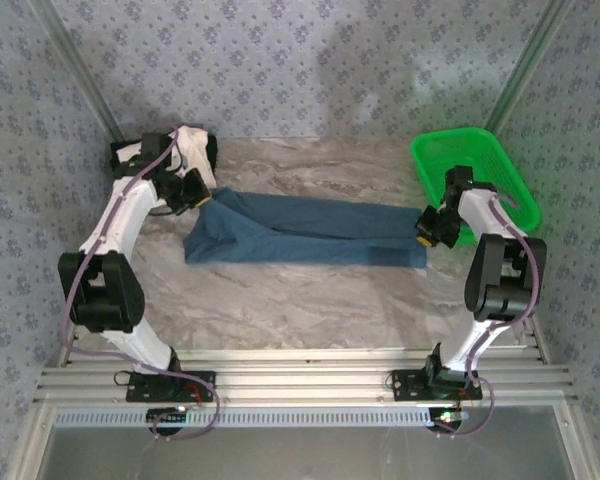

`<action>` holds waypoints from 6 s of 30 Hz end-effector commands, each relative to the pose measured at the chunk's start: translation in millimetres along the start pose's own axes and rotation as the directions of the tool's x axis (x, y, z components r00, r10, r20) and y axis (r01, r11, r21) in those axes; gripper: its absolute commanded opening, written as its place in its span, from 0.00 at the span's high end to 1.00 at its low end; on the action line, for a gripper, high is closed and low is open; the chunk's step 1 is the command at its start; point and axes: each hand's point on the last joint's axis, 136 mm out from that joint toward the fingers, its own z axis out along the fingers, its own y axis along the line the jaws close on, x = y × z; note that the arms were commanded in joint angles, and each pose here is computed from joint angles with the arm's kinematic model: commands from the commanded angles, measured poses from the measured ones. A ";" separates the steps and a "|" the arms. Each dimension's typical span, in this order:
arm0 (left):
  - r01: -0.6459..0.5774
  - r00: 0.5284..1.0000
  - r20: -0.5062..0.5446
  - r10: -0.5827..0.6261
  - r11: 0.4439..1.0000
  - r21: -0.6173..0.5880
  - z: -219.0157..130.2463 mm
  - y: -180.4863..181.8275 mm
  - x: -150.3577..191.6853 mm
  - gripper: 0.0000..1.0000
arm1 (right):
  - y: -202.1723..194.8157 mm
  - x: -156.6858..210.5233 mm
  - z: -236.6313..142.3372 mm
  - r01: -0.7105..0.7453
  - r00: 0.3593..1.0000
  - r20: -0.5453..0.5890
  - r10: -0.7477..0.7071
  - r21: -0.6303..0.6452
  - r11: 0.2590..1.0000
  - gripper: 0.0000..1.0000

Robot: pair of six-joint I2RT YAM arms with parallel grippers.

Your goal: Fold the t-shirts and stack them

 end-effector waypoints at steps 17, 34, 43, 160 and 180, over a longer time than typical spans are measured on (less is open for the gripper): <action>-0.169 0.981 -0.091 0.169 0.986 0.004 52.2 -32.6 -32.4 1.00 | -14.3 -6.1 21.8 0.023 0.999 -0.038 -0.020 0.098 0.995 1.00; -0.136 0.988 -0.064 0.143 0.986 0.100 79.5 -66.3 -63.2 0.54 | 11.8 -44.5 22.8 0.038 0.999 0.017 -0.039 0.057 0.998 0.64; -0.131 0.990 0.086 0.114 0.966 0.223 -22.1 -113.5 -67.2 0.38 | 51.9 -59.0 -44.1 0.095 0.984 0.160 -0.079 -0.094 0.991 0.42; 0.012 0.962 -0.272 -0.009 1.000 0.007 154.2 -66.8 138.9 0.82 | 99.7 174.1 -75.1 0.524 0.851 0.229 -0.472 -0.322 0.789 0.00; 0.102 0.990 -0.094 -0.105 0.994 -0.027 16.5 16.5 133.4 0.31 | 12.4 154.1 -22.0 0.259 0.966 0.019 -0.259 -0.080 0.962 0.00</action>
